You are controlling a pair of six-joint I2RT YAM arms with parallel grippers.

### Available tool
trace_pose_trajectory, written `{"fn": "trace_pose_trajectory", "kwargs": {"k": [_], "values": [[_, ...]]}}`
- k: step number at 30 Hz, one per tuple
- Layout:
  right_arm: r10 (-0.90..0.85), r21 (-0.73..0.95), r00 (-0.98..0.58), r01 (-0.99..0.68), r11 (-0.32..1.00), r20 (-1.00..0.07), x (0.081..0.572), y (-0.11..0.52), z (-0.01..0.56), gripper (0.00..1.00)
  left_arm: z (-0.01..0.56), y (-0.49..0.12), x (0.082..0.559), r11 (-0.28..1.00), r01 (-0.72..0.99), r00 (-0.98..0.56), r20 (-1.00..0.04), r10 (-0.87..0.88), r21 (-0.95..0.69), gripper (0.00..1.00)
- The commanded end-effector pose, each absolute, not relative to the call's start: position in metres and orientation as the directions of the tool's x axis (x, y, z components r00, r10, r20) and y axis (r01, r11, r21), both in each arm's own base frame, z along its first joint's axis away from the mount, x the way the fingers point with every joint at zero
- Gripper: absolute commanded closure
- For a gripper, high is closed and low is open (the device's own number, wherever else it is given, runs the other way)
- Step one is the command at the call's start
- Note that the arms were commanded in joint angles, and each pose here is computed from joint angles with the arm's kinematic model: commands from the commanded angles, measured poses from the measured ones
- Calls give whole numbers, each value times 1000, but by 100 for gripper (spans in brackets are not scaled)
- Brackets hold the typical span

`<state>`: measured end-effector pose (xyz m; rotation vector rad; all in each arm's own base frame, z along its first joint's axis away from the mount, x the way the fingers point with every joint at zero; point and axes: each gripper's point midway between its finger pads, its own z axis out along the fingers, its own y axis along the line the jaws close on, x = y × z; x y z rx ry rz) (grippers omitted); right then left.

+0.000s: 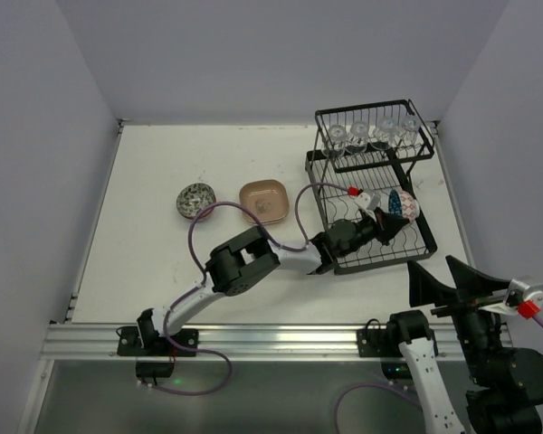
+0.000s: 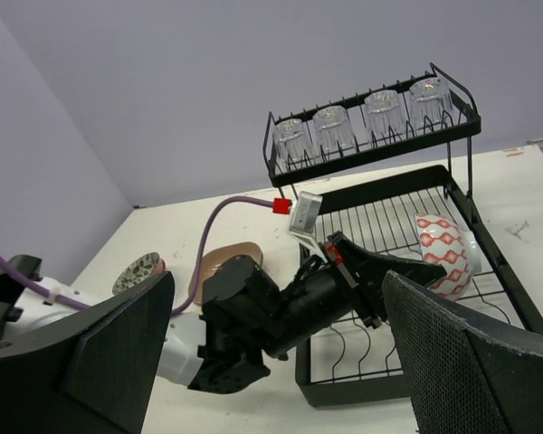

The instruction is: Unload the mixed dishes from the dish rack

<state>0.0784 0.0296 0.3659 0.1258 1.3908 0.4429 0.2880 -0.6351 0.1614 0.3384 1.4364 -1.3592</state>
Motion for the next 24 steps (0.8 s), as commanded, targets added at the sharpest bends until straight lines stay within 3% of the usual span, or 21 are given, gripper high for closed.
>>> {"fn": "trace_pose_trajectory", "kwargs": {"k": [1, 8, 16, 20, 21, 23, 24], "values": [[361, 328, 141, -210, 921, -922, 75, 23, 370, 1, 282, -613, 268, 232, 869, -216, -755, -619, -438, 100], [354, 325, 159, -184, 928, -922, 72, 17, 373, 1, 310, -589, 240, 313, 858, -162, -792, -588, -408, 100], [347, 327, 183, -134, 936, -920, 72, 6, 375, 1, 291, -540, 220, 591, 732, -202, -936, -287, -340, 100], [344, 326, 176, -123, 937, -922, 78, 6, 374, 1, 275, -488, 218, 757, 604, -256, -960, -110, -248, 100], [342, 325, 172, -121, 938, -924, 80, 6, 373, 1, 253, -467, 217, 802, 569, -293, -956, -4, -178, 100], [341, 324, 169, -121, 938, -925, 84, 7, 374, 1, 253, -426, 224, 883, 446, -325, -946, 4, -149, 100], [343, 326, 164, -122, 937, -925, 87, 8, 373, 1, 237, -399, 224, 912, 404, -360, -929, 89, -69, 100]]}}
